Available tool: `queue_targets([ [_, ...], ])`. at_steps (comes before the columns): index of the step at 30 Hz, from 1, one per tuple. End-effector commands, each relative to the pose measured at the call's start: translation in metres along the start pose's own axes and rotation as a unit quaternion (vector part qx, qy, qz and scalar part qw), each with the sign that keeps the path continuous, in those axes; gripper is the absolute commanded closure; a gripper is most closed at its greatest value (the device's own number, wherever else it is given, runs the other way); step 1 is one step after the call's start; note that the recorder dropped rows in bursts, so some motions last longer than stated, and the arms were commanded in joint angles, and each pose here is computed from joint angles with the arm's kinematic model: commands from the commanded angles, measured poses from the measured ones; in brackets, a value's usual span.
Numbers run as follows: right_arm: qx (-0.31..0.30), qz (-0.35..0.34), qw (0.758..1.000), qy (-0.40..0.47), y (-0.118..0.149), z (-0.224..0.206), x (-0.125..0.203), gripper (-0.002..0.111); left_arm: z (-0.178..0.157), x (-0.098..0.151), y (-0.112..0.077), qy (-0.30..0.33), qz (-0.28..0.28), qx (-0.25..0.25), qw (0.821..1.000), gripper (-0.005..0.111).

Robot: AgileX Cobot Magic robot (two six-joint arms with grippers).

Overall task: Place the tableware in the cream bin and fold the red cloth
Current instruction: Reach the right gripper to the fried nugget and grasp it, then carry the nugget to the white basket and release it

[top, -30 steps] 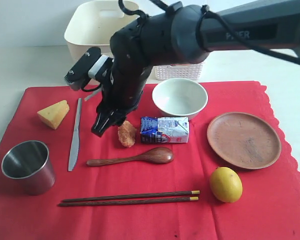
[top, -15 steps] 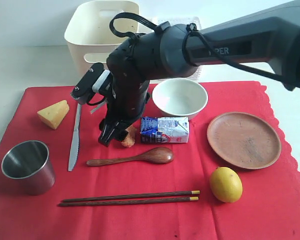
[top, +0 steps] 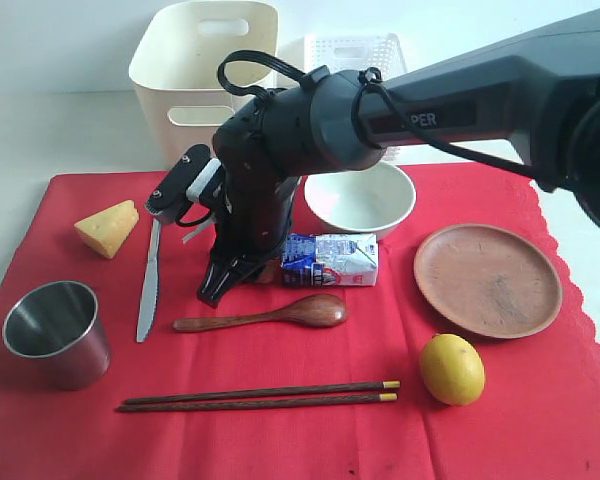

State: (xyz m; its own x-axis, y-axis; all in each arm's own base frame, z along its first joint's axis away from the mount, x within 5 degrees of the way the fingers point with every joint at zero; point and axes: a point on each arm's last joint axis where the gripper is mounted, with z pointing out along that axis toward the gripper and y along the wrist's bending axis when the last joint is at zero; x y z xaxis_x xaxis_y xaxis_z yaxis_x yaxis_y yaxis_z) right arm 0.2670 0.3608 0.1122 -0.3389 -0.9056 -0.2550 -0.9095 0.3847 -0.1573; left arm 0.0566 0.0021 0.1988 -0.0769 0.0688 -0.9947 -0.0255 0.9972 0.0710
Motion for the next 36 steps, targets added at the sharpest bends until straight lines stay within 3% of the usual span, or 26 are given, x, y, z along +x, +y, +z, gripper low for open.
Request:
queue_targets([
  [1, 0.004, -0.005, 1.0, -0.004, 0.0, 0.001, -0.001, 0.094, 0.0, 0.0, 0.0, -0.004, 0.001, -0.001, 1.0, 0.107],
  [12, 0.008, -0.003, 1.0, -0.022, -0.002, -0.014, -0.005, 0.096, 0.0, 0.0, 0.0, -0.004, 0.001, -0.001, 1.0, 0.107],
  [25, 0.026, 0.004, 0.996, -0.087, -0.011, -0.069, -0.016, 0.096, 0.0, 0.0, 0.0, -0.004, 0.001, -0.001, 1.0, 0.107],
  [31, 0.043, -0.007, 0.993, -0.106, -0.016, -0.085, -0.018, 0.108, 0.0, 0.0, 0.0, -0.004, 0.001, -0.001, 1.0, 0.107],
  [36, 0.055, -0.002, 0.993, -0.104, -0.028, -0.085, -0.015, 0.108, 0.0, 0.0, 0.0, -0.004, 0.001, -0.001, 1.0, 0.107],
])
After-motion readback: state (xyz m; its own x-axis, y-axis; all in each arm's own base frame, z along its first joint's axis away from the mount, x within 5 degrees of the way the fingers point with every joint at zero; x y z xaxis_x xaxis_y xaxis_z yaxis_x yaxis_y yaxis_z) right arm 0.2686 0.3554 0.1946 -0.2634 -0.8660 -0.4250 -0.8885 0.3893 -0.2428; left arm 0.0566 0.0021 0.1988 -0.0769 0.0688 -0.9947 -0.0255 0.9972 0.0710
